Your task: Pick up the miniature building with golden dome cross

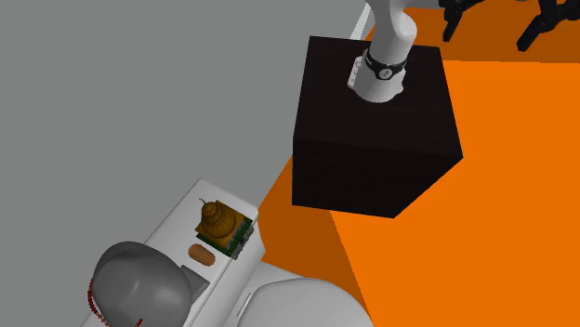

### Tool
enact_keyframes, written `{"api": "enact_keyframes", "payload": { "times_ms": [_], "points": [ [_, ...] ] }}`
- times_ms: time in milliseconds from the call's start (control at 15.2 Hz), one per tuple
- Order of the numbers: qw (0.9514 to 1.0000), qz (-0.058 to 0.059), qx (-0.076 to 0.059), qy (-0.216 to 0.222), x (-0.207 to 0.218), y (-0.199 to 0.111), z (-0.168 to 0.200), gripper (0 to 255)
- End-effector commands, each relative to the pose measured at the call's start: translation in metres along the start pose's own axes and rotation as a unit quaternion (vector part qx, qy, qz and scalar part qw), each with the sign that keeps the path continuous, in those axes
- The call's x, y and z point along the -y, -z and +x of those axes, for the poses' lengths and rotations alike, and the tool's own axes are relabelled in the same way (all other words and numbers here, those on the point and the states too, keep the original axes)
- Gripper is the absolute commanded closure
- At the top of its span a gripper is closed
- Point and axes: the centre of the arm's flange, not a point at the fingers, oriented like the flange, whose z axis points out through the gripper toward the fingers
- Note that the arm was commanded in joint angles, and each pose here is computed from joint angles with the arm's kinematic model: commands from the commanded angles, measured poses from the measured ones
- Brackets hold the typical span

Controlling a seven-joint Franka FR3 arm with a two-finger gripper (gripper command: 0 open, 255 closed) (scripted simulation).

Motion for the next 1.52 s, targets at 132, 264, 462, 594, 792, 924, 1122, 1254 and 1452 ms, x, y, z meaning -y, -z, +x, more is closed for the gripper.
{"api": "enact_keyframes", "payload": {
  "times_ms": [132,264,462,594,792,924,1122,1254,1452],
  "points": [
    [0.9999,0.0,0.009,-0.008,-0.018,-0.008,0.02,0],
    [0.9997,-0.001,0.018,-0.016,-0.036,-0.016,0.04,0],
    [0.9991,-0.002,0.032,-0.028,-0.064,-0.03,0.069,0],
    [0.9985,-0.002,0.041,-0.037,-0.083,-0.039,0.088,0],
    [0.9973,-0.003,0.054,-0.049,-0.112,-0.053,0.115,0],
    [0.9964,-0.003,0.063,-0.057,-0.132,-0.063,0.133,0],
    [0.9946,-0.004,0.077,-0.069,-0.163,-0.079,0.158,0],
    [0.9933,-0.004,0.086,-0.077,-0.183,-0.09,0.174,0],
    [0.991,-0.005,0.099,-0.089,-0.214,-0.106,0.197,0]
  ]
}}
